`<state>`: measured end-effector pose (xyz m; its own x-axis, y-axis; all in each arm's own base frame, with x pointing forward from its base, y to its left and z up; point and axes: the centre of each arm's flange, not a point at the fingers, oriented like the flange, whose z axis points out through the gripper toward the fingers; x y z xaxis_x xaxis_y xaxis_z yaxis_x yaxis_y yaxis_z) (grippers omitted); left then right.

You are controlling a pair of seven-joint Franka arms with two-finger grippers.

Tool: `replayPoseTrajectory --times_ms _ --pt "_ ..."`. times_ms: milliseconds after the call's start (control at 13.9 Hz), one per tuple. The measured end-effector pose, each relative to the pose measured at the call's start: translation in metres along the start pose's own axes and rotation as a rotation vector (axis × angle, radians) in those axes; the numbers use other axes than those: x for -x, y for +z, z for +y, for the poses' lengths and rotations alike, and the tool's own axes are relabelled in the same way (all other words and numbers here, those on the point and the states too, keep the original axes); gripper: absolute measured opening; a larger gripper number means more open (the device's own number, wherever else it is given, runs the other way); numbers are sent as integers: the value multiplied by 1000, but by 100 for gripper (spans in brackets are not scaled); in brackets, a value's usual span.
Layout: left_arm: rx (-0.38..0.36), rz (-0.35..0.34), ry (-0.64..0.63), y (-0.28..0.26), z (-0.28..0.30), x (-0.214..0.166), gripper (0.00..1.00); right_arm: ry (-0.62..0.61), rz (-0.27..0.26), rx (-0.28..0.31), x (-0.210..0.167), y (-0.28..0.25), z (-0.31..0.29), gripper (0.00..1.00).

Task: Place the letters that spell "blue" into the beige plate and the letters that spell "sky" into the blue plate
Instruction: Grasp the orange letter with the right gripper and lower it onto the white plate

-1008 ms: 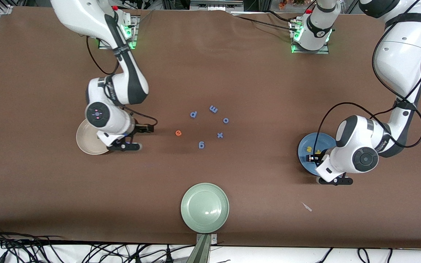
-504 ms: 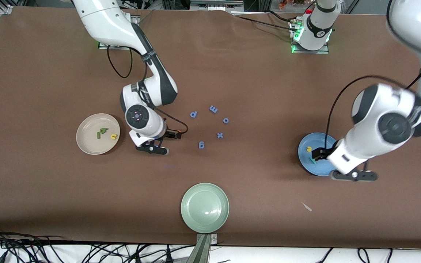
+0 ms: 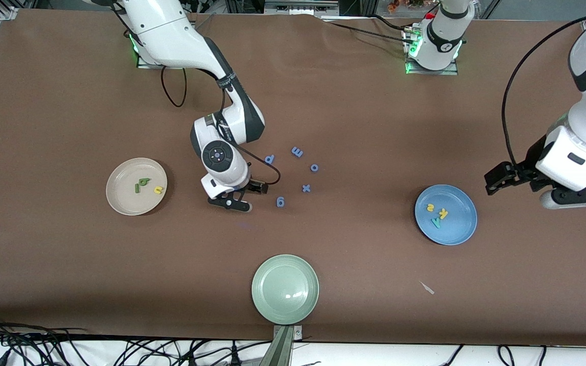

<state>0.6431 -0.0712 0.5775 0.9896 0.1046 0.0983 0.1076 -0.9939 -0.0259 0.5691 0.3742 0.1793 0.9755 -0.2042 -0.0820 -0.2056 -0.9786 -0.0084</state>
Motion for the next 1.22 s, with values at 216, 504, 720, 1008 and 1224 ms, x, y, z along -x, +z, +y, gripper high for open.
replayPoseTrajectory --times_ms 216,504,720,1008,1224 --pt "0 -40 -23 4 3 12 100 -15 -5 8 9 7 -7 83" --pt "79 -80 -38 22 -28 44 100 -15 -2 6 8 4 -7 54" --pt "71 -72 -36 20 -32 78 100 -11 0 6 6 2 -6 30" --pt "62 -85 -28 18 -31 84 100 -13 12 18 -8 -10 6 30" --pt "53 -91 -5 18 -21 87 100 -98 -39 85 -35 -40 50 30"
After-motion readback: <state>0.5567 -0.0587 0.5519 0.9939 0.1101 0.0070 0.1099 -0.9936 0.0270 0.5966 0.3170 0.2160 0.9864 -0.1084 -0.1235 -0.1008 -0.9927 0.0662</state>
